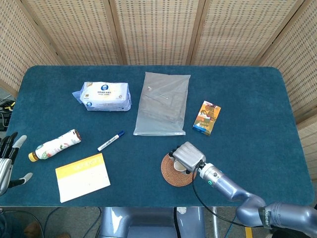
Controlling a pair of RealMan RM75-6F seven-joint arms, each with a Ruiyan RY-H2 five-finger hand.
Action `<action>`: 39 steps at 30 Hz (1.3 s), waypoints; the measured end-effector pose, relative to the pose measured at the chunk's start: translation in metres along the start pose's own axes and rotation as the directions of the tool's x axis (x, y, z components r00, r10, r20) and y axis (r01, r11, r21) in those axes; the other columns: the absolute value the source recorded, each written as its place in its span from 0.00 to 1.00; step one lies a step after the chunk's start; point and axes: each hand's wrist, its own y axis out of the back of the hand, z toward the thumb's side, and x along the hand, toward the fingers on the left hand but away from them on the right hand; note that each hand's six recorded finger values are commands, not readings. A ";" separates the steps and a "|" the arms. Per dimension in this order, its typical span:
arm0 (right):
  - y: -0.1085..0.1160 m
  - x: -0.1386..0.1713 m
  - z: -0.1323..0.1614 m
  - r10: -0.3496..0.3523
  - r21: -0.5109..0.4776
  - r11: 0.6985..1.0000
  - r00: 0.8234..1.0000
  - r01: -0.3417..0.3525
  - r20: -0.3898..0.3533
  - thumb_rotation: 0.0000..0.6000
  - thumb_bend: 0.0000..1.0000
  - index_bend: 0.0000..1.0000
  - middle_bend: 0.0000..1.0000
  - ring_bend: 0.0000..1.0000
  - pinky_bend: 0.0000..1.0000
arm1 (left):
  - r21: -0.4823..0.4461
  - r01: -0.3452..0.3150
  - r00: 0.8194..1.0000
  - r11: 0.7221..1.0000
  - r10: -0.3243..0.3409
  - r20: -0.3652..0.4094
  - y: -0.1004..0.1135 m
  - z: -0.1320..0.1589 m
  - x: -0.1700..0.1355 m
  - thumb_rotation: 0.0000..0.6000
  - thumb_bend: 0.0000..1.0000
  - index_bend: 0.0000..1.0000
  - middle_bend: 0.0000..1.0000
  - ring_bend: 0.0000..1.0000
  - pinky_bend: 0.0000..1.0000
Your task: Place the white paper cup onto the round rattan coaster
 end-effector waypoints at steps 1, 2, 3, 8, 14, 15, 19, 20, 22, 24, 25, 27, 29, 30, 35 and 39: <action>-0.001 -0.002 0.002 0.006 -0.005 1.000 1.000 -0.006 0.000 1.00 0.15 0.45 0.49 0.46 0.65 | -0.001 0.000 1.000 1.000 0.000 0.000 0.000 0.000 0.000 1.00 0.00 0.00 0.00 0.00 0.00; -0.001 -0.003 0.004 0.010 -0.006 1.000 1.000 -0.010 0.000 1.00 0.15 0.45 0.49 0.46 0.65 | -0.002 0.000 1.000 1.000 0.000 0.000 0.000 0.000 0.000 1.00 0.00 0.00 0.00 0.00 0.00; -0.001 -0.004 0.005 0.013 -0.005 1.000 1.000 -0.013 0.000 1.00 0.15 0.45 0.49 0.46 0.65 | -0.003 0.000 1.000 1.000 0.000 0.000 0.000 0.000 0.000 1.00 0.00 0.00 0.00 0.00 0.00; -0.003 -0.007 0.012 0.027 0.001 1.000 1.000 -0.027 -0.002 1.00 0.15 0.44 0.48 0.46 0.65 | -0.005 0.000 1.000 1.000 0.000 0.000 0.001 -0.001 0.000 1.00 0.00 0.00 0.00 0.00 0.00; -0.004 -0.006 0.019 0.041 -0.008 0.999 0.999 -0.041 -0.017 1.00 0.03 0.17 0.15 0.10 0.22 | -0.005 -0.001 1.000 1.000 0.001 0.000 0.001 -0.001 -0.001 1.00 0.00 0.00 0.00 0.00 0.00; -0.004 -0.005 0.020 0.043 -0.012 0.999 0.999 -0.043 -0.019 1.00 0.00 0.13 0.08 0.03 0.13 | -0.005 -0.001 1.000 1.000 0.001 0.000 0.001 -0.001 -0.001 1.00 0.00 0.00 0.00 0.00 0.00; 0.001 -0.002 0.020 0.037 -0.019 0.999 0.999 -0.038 -0.022 1.00 0.00 0.08 0.01 0.00 0.05 | -0.005 0.001 1.000 1.000 -0.001 0.000 0.000 -0.001 0.000 1.00 0.00 0.00 0.00 0.00 0.00; 0.002 -0.001 0.021 0.033 -0.019 0.999 0.999 -0.034 -0.022 1.00 0.00 0.08 0.01 0.00 0.05 | -0.006 0.002 1.000 1.000 -0.002 0.000 0.000 -0.001 0.000 1.00 0.00 0.00 0.00 0.00 0.00; 0.007 0.003 0.022 0.021 -0.019 1.000 0.999 -0.021 -0.024 1.00 0.00 0.07 0.00 0.00 0.05 | -0.007 0.002 1.000 1.000 -0.002 0.000 0.001 -0.001 0.000 1.00 0.00 0.00 0.00 0.00 0.00; 0.012 0.008 0.022 0.009 -0.018 1.000 1.000 -0.010 -0.025 1.00 0.00 0.06 0.00 0.00 0.04 | -0.010 0.001 1.000 1.000 -0.001 0.000 0.001 -0.001 -0.001 1.00 0.00 0.00 0.00 0.00 0.00; 0.017 0.013 0.022 -0.001 -0.015 1.000 1.000 0.000 -0.024 1.00 0.00 0.06 0.00 0.00 0.04 | -0.012 0.000 1.000 1.000 0.000 -0.001 0.001 -0.001 -0.001 1.00 0.00 0.00 0.00 0.00 0.00; 0.024 0.022 0.021 -0.021 -0.011 1.000 1.000 0.021 -0.016 1.00 0.00 0.06 0.00 0.00 0.02 | -0.018 -0.004 1.000 1.000 0.004 -0.002 0.003 -0.002 -0.001 1.00 0.00 0.00 0.00 0.00 0.00; 0.032 0.033 0.016 -0.054 -0.005 0.999 0.999 0.054 0.005 1.00 0.00 0.06 0.00 0.00 0.01 | -0.023 -0.009 1.000 1.000 0.009 -0.003 0.004 -0.003 -0.002 1.00 0.00 0.00 0.00 0.00 0.00; 0.035 0.039 0.012 -0.072 -0.003 0.997 0.997 0.072 0.017 1.00 0.00 0.06 0.00 0.00 0.00 | -0.027 -0.013 1.000 1.000 0.013 -0.004 0.005 -0.004 -0.003 1.00 0.00 0.00 0.00 0.00 0.00; 0.051 0.074 -0.012 -0.186 0.010 0.982 0.977 0.186 0.104 1.00 0.00 0.06 0.00 0.00 0.00 | -0.039 -0.025 1.000 0.999 0.025 -0.007 0.009 -0.006 -0.005 1.00 0.00 0.00 0.00 0.00 0.00; 0.058 0.106 -0.040 -0.290 0.003 0.955 0.936 0.295 0.199 1.00 0.00 0.06 0.00 0.00 0.00 | -0.045 -0.039 0.999 0.998 0.039 -0.007 0.012 -0.006 -0.008 1.00 0.00 0.00 0.00 0.00 0.00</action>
